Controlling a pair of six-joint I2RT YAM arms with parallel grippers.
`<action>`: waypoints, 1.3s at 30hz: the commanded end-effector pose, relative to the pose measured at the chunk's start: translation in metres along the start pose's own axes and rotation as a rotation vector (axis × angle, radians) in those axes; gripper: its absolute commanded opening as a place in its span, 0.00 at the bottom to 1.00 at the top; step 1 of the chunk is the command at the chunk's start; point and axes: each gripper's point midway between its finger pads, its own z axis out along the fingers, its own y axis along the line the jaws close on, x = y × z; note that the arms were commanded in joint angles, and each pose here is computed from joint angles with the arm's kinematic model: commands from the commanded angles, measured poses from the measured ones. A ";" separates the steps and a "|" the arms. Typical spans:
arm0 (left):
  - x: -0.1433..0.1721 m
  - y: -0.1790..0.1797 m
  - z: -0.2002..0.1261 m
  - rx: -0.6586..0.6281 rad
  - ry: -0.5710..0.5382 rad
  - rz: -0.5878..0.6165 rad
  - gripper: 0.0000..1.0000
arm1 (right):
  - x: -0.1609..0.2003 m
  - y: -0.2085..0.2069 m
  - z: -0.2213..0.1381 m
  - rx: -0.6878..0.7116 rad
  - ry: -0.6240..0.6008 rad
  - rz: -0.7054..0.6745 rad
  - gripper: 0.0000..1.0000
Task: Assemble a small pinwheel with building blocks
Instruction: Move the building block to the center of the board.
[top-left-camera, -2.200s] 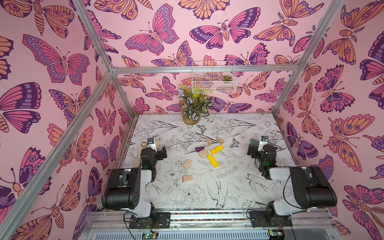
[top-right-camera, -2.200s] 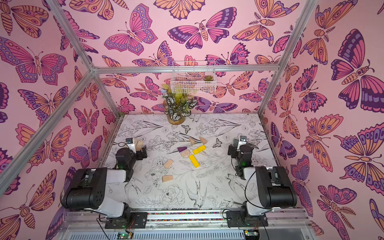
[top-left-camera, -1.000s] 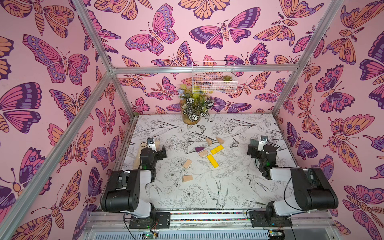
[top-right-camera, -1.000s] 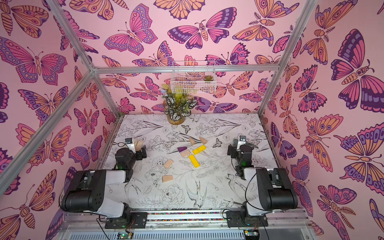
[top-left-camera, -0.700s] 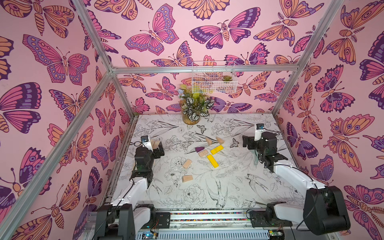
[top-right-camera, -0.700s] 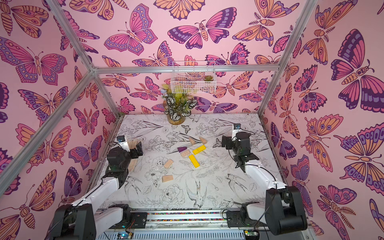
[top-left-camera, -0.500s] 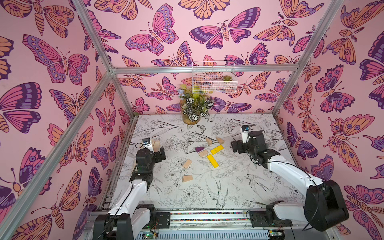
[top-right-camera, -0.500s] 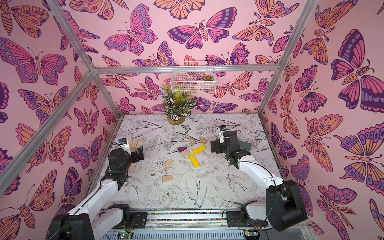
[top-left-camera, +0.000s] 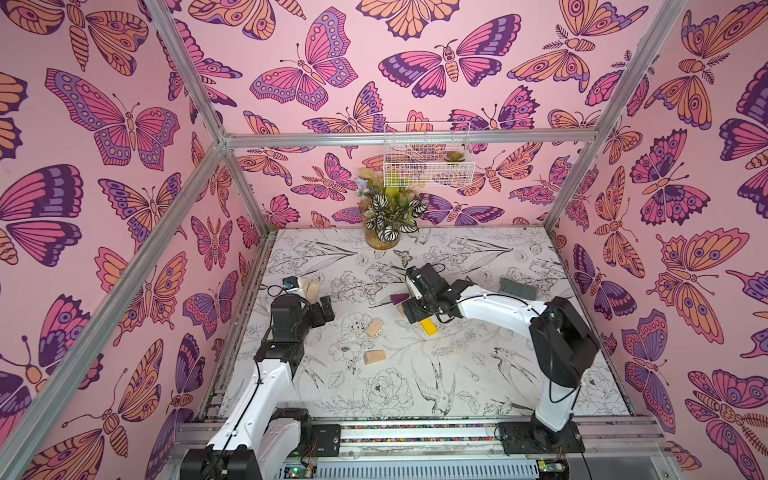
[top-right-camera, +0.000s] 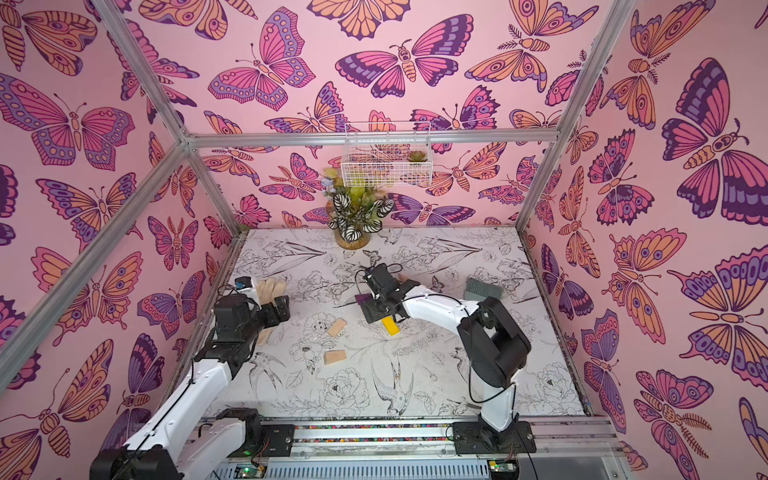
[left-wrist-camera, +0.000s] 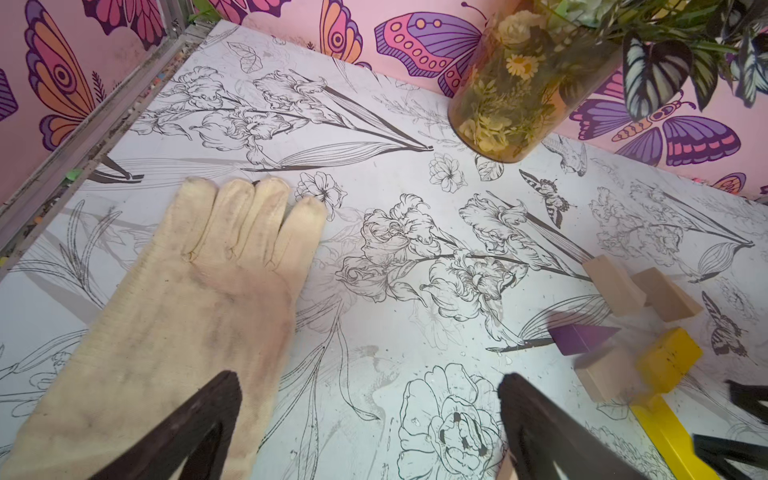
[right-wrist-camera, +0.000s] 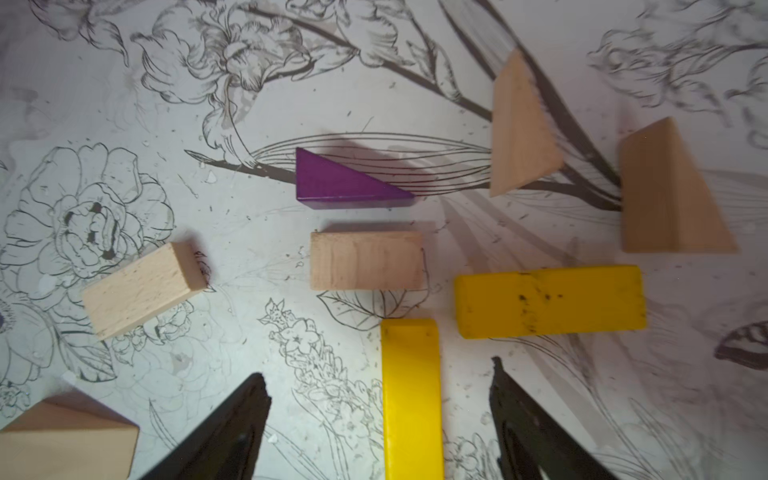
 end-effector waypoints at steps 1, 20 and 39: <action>0.013 -0.005 -0.003 0.030 0.042 -0.023 1.00 | 0.000 0.002 0.008 0.040 0.057 0.030 0.85; 0.022 -0.007 -0.005 0.045 0.052 -0.034 1.00 | -0.004 0.010 0.052 0.063 0.152 0.009 0.83; 0.031 -0.007 -0.005 0.047 0.067 -0.044 1.00 | 0.057 -0.001 0.017 0.057 0.197 0.119 0.54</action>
